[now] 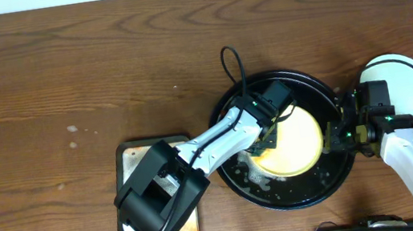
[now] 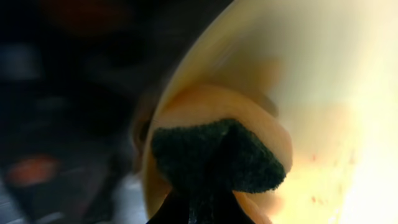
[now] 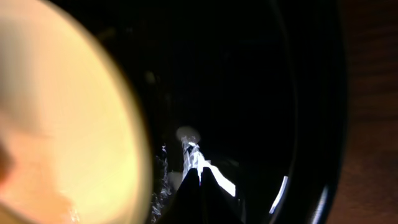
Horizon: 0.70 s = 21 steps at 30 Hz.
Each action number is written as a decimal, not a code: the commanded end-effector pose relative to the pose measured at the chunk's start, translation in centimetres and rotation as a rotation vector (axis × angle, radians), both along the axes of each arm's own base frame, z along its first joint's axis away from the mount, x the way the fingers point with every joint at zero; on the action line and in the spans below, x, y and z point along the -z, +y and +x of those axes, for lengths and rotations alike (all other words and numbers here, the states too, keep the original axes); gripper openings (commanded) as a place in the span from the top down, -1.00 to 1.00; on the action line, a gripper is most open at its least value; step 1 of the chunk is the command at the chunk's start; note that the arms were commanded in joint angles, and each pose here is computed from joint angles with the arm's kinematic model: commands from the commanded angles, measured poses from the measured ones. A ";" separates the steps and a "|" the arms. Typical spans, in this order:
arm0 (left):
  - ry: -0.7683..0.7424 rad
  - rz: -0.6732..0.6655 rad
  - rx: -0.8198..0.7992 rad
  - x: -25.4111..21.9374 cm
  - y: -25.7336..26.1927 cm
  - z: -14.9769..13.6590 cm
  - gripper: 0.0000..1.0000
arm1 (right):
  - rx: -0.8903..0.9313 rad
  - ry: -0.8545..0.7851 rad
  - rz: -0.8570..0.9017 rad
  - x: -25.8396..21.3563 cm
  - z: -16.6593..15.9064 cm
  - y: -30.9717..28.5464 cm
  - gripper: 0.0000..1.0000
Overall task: Clean dirty plates on tray and stack at the side
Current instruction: 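Scrub the yellow plate with the sponge while the right gripper holds it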
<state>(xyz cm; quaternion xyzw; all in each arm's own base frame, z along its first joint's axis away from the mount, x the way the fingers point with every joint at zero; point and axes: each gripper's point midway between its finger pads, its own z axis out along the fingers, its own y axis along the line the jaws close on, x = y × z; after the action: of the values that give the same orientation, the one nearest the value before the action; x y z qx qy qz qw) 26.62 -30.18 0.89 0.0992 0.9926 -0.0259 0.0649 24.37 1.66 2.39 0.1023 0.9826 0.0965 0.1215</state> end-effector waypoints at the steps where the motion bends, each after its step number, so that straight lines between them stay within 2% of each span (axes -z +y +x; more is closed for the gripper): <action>1: -0.116 0.130 -0.015 -0.8 1.9 2.8 0.85 | 0.011 -0.010 -0.017 -0.2 0.2 -0.3 0.98; 9: -0.120 0.109 -0.038 -3.6 1.1 3.3 0.84 | 0.000 -0.017 -0.007 -0.3 0.3 -0.1 0.98; 11: -0.107 0.100 -0.036 -3.7 1.0 3.1 0.84 | -0.121 -0.060 0.058 -0.8 0.7 1.5 0.97; 13: -0.096 0.100 -0.045 -3.8 1.1 2.8 0.84 | -0.246 -0.130 0.170 -1.8 1.2 3.9 0.82; 16: -0.089 0.105 -0.067 -4.0 1.4 2.6 0.84 | -0.325 -0.221 0.272 -3.3 2.2 5.8 0.62; 21: -0.113 0.072 -0.101 -6.3 1.8 2.7 0.84 | -0.313 -0.253 0.218 -3.2 3.2 5.1 0.54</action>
<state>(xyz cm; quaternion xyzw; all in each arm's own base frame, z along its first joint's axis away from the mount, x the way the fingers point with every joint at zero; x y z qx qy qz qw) 28.45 -28.43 4.08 0.0789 0.9920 0.0419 0.0890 27.41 6.10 4.97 -0.0248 0.9544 0.2181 0.2024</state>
